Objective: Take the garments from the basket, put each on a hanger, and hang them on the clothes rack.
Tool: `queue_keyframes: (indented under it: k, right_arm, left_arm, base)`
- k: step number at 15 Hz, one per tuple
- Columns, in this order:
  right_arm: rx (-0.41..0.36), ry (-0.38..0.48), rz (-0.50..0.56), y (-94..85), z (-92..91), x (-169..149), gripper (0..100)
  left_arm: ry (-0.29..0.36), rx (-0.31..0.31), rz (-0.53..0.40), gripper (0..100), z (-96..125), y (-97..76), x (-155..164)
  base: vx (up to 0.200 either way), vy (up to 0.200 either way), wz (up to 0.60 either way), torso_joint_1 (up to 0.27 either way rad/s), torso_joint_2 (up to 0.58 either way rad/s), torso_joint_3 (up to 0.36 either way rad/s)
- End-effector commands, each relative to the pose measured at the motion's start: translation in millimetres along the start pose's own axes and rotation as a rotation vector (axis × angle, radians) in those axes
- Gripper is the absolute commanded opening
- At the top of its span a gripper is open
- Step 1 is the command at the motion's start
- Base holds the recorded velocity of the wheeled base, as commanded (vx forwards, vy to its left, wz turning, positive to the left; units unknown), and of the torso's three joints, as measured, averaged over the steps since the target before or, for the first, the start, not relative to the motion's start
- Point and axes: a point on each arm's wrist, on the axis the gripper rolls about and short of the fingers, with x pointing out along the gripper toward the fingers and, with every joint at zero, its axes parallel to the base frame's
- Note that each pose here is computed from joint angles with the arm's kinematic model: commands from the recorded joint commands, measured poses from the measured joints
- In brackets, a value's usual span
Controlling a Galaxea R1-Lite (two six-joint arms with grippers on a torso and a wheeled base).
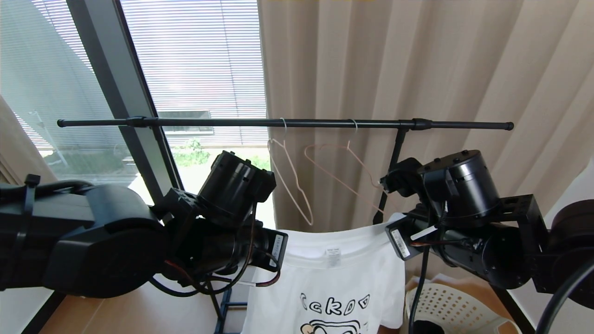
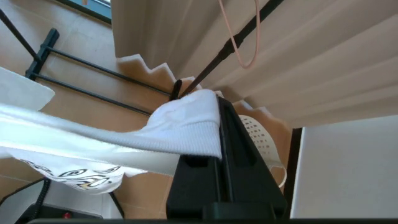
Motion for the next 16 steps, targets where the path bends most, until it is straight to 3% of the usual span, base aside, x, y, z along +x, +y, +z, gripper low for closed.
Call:
queue_keyframes:
  k: [1,8,16]
  right_arm:
    - [-0.027,0.020,-0.005,3.0,-5.2,3,0]
    - [-0.030,-0.009,-0.060,-0.5,-0.8,-3,0]
    - [-0.077,-0.041,-0.104,-12.5,-1.0,-21,0]
  left_arm:
    - [-0.010,0.002,-0.002,0,6,-1.9,2]
    - [0.005,0.008,0.004,0,4,-4.3,8]
    - [-0.055,0.022,-0.013,0,23,-11.0,7]
  base:
    - [0.000,0.000,0.00,0.000,0.00,0.000]
    - [0.000,0.000,0.00,0.000,0.00,0.000]
    - [0.000,0.000,0.00,0.000,0.00,0.000]
